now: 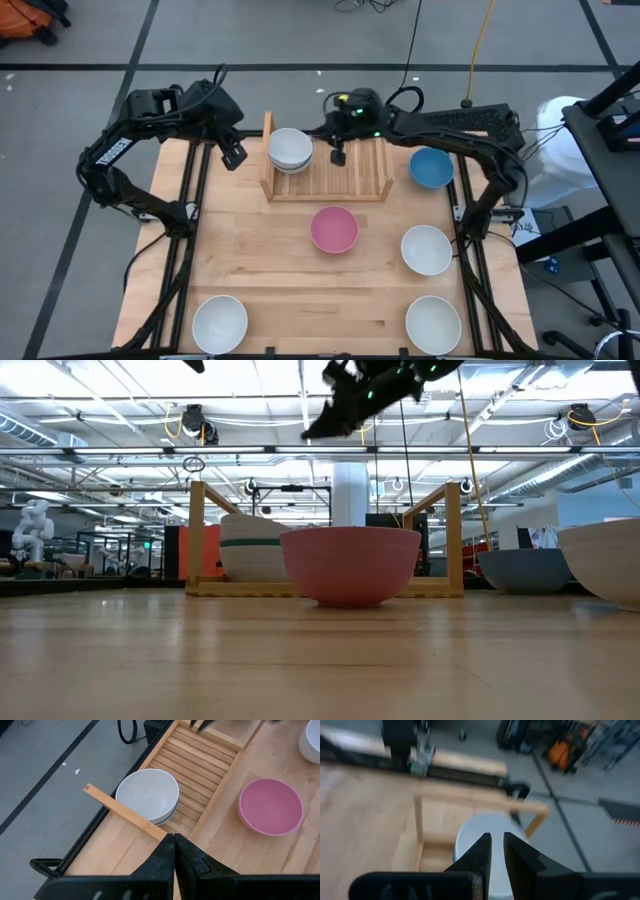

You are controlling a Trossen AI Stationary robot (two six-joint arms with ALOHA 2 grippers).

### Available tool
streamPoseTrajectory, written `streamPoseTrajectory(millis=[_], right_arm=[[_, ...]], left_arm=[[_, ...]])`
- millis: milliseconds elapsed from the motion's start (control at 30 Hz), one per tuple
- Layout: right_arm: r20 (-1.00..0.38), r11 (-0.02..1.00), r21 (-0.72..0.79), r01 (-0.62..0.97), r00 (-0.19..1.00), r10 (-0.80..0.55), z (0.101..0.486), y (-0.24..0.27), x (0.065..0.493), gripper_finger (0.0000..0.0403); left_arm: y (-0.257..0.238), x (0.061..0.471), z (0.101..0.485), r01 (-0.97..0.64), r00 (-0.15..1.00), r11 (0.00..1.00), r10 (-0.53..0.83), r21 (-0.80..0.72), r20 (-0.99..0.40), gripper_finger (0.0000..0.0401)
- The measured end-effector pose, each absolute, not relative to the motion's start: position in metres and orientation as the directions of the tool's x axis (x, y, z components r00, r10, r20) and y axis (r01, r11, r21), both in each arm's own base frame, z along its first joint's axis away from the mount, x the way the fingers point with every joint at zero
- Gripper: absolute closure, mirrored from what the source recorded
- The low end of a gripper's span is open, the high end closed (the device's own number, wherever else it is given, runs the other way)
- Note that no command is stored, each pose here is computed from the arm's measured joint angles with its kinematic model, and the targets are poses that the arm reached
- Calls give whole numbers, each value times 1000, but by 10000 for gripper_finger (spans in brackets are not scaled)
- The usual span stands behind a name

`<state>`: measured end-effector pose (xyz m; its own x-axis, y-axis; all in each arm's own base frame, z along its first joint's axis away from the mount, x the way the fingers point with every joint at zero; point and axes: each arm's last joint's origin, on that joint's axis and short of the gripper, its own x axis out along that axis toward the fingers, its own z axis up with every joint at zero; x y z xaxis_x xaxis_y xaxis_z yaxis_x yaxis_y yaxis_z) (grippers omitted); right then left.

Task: Place and stack bowls onto a shelf
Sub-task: Put the blue bowl on the shelf

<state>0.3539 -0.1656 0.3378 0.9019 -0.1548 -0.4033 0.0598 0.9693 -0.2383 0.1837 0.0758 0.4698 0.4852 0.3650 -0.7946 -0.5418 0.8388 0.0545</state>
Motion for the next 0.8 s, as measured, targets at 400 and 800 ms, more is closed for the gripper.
streamPoseTrajectory(millis=[400,800], right_arm=[[-396,950,-310,32,905,-159,402,-130,283,360],[-526,901,-402,164,764,-374,432,-94,191,360]], left_arm=[[74,188,468,-500,507,866,305,13,-806,396],[71,189,468,-471,515,882,288,14,-807,396]])
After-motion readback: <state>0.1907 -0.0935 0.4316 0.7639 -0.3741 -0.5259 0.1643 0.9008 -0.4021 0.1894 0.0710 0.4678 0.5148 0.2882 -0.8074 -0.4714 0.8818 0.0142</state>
